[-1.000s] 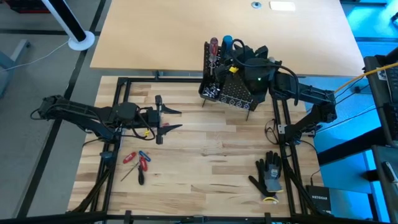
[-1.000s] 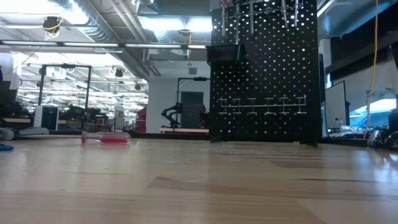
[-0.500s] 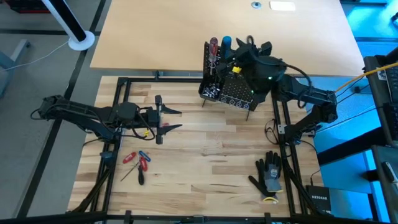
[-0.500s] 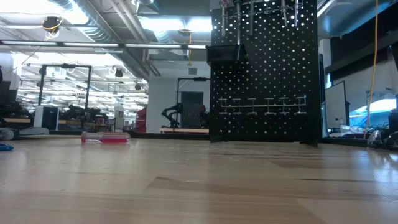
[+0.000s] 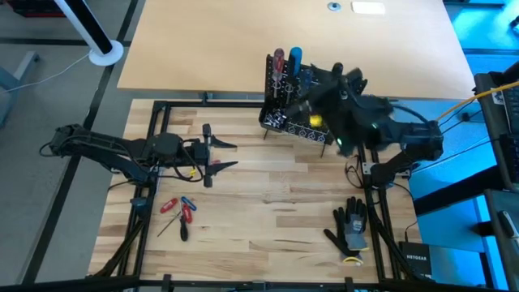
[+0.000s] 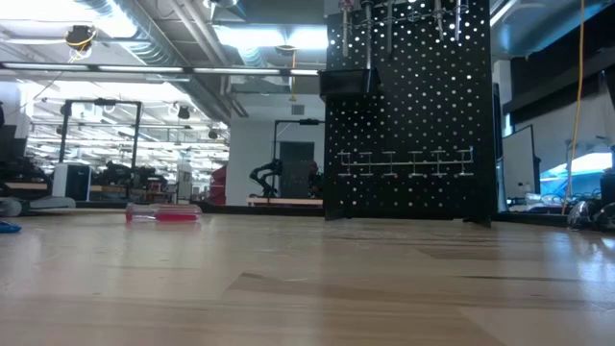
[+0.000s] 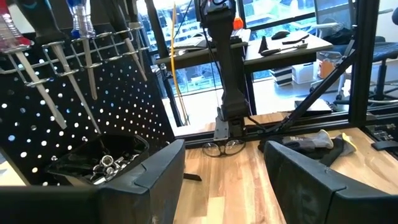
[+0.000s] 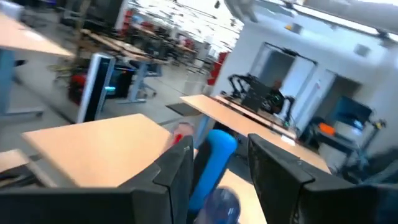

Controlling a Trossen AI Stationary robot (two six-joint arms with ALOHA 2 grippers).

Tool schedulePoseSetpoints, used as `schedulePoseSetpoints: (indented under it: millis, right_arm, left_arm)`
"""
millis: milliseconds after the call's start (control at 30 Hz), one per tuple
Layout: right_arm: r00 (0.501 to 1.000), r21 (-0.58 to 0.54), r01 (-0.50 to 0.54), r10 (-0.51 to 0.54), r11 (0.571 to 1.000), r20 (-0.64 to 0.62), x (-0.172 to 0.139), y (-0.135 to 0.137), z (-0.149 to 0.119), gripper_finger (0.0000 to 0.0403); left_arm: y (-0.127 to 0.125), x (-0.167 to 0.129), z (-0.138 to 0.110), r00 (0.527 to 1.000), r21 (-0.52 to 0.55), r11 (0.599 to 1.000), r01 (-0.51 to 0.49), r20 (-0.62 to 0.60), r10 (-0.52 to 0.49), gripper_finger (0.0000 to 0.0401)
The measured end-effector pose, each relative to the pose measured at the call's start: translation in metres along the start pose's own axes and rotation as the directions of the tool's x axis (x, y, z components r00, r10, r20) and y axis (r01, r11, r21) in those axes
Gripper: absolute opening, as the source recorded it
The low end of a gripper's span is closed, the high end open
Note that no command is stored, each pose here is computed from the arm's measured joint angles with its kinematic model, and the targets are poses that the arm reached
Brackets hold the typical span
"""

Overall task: Hang tools onto peg board
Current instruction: Hang the blue screwdriver on the black pegboard

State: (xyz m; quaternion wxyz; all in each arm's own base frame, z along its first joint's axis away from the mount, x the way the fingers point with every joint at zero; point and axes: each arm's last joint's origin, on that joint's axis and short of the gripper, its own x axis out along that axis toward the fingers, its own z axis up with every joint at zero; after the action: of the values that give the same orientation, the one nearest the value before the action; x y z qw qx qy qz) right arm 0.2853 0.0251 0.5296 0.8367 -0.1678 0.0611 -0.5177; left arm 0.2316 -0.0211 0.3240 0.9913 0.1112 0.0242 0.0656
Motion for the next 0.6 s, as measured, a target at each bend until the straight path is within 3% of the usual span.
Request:
schedulePoseSetpoints:
  millis: [167,300,500,600]
  right_arm:
    - [0.997,-0.071,-0.071,0.071,0.995,-0.008,-0.046,0.010,0.004,0.0152]
    - [0.994,-0.138,-0.103,0.098,0.985,-0.042,-0.067,0.019,-0.009,0.0152]
    - [0.966,-0.190,-0.236,0.209,0.953,-0.151,-0.064,0.022,-0.050,0.0152]
    - [0.956,-0.153,-0.207,0.166,0.966,-0.242,-0.049,0.014,-0.068,0.0152]
  left_arm:
    - [0.000,0.000,0.000,1.000,-0.005,1.000,0.000,0.001,0.000,0.0210]
    - [0.000,0.000,0.000,1.000,-0.020,1.000,0.000,0.001,0.000,0.0210]
    - [0.000,0.000,0.000,1.000,-0.031,1.000,-0.001,0.003,0.001,0.0210]
    - [0.000,0.000,0.000,1.000,-0.029,1.000,0.000,0.003,0.001,0.0210]
